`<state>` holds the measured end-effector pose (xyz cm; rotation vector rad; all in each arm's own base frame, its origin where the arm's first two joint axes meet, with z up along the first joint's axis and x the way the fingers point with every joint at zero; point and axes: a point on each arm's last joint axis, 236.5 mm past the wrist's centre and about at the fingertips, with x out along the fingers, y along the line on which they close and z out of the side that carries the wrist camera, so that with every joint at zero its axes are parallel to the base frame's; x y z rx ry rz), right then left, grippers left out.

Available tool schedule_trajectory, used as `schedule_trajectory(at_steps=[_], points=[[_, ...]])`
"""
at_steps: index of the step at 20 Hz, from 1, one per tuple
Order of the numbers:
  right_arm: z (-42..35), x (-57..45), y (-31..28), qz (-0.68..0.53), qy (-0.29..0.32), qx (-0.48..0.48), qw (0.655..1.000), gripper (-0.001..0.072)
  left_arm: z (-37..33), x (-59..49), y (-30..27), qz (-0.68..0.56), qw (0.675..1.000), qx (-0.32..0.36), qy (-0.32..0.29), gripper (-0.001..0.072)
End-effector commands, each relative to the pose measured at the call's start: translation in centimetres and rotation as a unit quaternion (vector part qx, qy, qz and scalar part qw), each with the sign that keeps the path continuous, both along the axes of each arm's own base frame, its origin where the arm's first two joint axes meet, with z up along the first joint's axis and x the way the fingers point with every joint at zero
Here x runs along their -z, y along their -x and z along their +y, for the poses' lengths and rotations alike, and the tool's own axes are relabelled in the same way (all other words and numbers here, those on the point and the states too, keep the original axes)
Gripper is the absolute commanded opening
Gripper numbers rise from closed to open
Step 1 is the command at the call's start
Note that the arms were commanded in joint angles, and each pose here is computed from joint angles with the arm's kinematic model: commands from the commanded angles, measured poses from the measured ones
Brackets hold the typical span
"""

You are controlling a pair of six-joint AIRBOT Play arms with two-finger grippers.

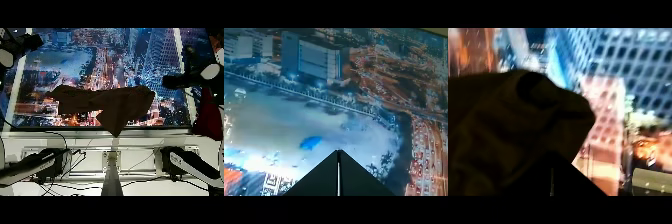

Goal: Fold the clothes and pants, and hang the long-sleeved shirts on hangers.

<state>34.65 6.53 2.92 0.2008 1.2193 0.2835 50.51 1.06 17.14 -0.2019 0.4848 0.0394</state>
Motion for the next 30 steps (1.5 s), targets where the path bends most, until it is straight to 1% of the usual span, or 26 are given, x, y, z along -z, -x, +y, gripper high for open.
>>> schedule_trajectory(at_steps=[1, 3, 4, 5, 6, 10, 13, 15, 16, 19, 20, 21, 22, 24, 25, 28, 30], points=[[6.6, 4.0, 7.9, 0.098, -0.029, -0.159, 0.982, 0.0016, 0.1, 0.0, 0.0, 0.0, 1.0, -0.001, 0.0, 0.0012], [8.5, 7.1, 9.2, 0.095, -0.02, -0.176, 0.98, 0.0019, 0.1, 0.0, 0.0, 0.0, 1.0, -0.001, 0.0, 0.0012], [9.4, 8.3, 9.5, 0.087, -0.023, -0.171, 0.981, 0.0115, 0.1, 0.0, 0.0, 0.0, 1.0, -0.001, 0.0, 0.0012], [10.1, 9.2, 9.8, 0.091, -0.035, -0.145, 0.985, 0.0324, 0.1, 0.0, 0.0, 0.0, 1.0, -0.001, 0.0, 0.0012], [10.7, 9.9, 10.1, 0.101, -0.055, -0.109, 0.987, 0.046, 0.1, 0.0, 0.0, 0.0, 1.0, -0.001, 0.0, 0.0012], [12.1, 11.3, 10.4, 0.115, -0.113, -0.029, 0.986, 0.0459, 0.1, 0.0, 0.0, 0.0, 1.0, -0.001, 0.0, 0.0012], [12.7, 10.8, 8.1, 0.09, -0.152, 0.041, 0.983, 0.0452, 0.1, 0.0, 0.0, 0.0, 1.0, -0.001, 0.0, 0.0012], [12.2, 10.9, 6.2, 0.073, -0.158, 0.094, 0.98, 0.0425, 0.1, 0.0, 0.0, 0.0, 1.0, -0.001, 0.0, 0.0012], [12.0, 11.1, 5.6, 0.072, -0.162, 0.115, 0.977, 0.0372, 0.1, 0.0, 0.0, 0.0, 1.0, -0.001, 0.0, 0.0012], [13.0, 10.9, 5.6, 0.091, -0.191, 0.142, 0.967, 0.0363, 0.1, 0.0, 0.0, 0.0, 1.0, -0.001, 0.0, 0.0013], [13.6, 10.6, 5.6, 0.095, -0.203, 0.146, 0.963, 0.0264, 0.1, 0.0, 0.0, 0.0, 1.0, -0.001, 0.0, 0.0012], [14.1, 10.3, 5.6, 0.097, -0.214, 0.149, 0.961, 0.0115, 0.1, 0.0, 0.0, 0.0, 1.0, -0.001, 0.0, 0.0012], [14.6, 9.8, 5.4, 0.095, -0.221, 0.148, 0.959, 0.0015, 0.1, 0.0, 0.0, 0.001, 1.0, -0.001, 0.0, 0.0012], [14.9, 8.2, 4.1, 0.056, -0.216, 0.112, 0.968, 0.0017, -0.2, 1.1, 0.6, 0.027, 1.0, 0.003, 0.005, 0.0012], [14.6, 6.9, 2.9, 0.02, -0.202, 0.083, 0.976, 0.0017, -0.3, 2.2, 1.4, 0.056, 0.998, 0.005, 0.006, 0.0012], [11.0, 1.0, -1.7, -0.097, -0.141, 0.048, 0.984, 0.0016, 0.8, 4.8, 3.6, 0.127, 0.992, -0.001, -0.003, 0.0012], [6.6, -5.0, -4.9, -0.188, -0.101, 0.06, 0.975, 0.0017, 2.9, 5.9, 5.1, 0.164, 0.986, -0.017, -0.026, 0.0012]])
